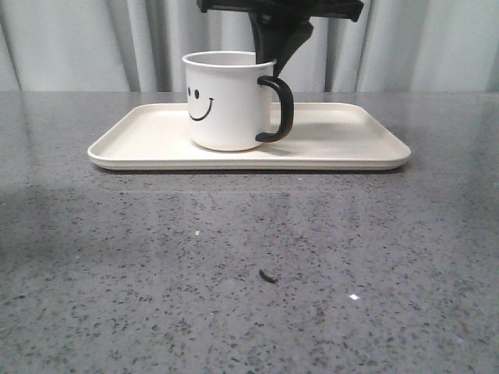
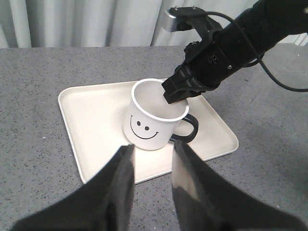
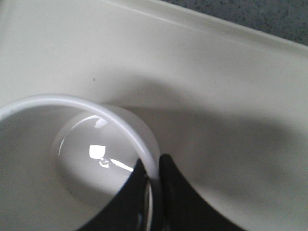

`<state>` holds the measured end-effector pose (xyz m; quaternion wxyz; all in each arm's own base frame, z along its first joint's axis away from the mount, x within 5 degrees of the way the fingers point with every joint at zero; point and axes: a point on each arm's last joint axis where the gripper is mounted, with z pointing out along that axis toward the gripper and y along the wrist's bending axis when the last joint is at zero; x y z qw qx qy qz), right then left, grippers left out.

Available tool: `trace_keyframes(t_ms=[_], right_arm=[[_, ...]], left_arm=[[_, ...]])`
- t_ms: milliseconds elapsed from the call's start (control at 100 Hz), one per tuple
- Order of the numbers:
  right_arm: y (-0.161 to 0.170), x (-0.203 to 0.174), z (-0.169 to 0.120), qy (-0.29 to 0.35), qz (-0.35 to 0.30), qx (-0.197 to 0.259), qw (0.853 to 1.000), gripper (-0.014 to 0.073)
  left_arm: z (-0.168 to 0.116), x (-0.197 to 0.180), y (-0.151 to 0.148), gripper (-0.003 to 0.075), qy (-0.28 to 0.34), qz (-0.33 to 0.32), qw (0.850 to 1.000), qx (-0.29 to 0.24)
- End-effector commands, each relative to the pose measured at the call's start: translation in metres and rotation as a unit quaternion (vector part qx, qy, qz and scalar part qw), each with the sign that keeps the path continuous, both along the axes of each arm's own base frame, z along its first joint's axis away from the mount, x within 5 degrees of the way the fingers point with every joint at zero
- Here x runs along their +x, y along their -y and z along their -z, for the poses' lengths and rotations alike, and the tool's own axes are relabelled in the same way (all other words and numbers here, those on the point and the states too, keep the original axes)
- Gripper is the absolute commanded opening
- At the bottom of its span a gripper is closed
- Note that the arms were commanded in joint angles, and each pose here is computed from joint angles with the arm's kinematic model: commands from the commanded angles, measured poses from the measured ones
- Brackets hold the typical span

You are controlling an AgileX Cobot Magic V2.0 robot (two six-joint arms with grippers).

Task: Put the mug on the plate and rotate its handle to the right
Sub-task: 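Rotate the mug on the tray with the right gripper, turning the handle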

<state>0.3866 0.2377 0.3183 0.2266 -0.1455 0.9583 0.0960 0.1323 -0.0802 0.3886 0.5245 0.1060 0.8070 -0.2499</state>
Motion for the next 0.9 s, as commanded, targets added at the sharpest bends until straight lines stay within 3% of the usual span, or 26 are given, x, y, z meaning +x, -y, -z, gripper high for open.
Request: trace_keyframes(t_ms=[0, 250, 490, 640, 890], right_arm=[[0.008, -0.009, -0.041, 0.059, -0.034, 0.009, 0.998, -0.0069], [0.009, -0.015, -0.055, 0.087, -0.178, -0.043, 0.979, -0.0069], [0.007, -0.019, -0.056, 0.109, -0.309, -0.070, 0.942, -0.0066], [0.009, -0.016, -0.056, 0.124, -0.343, -0.071, 0.928, -0.0066], [0.019, -0.007, -0.059, 0.149, -0.349, -0.070, 0.923, -0.0066]], left_arm=[[-0.016, -0.002, 0.000, 0.0188, 0.044, 0.000, 0.999, -0.028], [-0.016, -0.002, 0.000, 0.0188, 0.044, 0.000, 0.999, -0.028], [-0.016, -0.002, 0.000, 0.0188, 0.044, 0.000, 0.999, -0.028], [-0.016, -0.002, 0.000, 0.0188, 0.044, 0.000, 0.999, -0.028], [-0.016, -0.002, 0.000, 0.0188, 0.044, 0.000, 0.999, -0.028]])
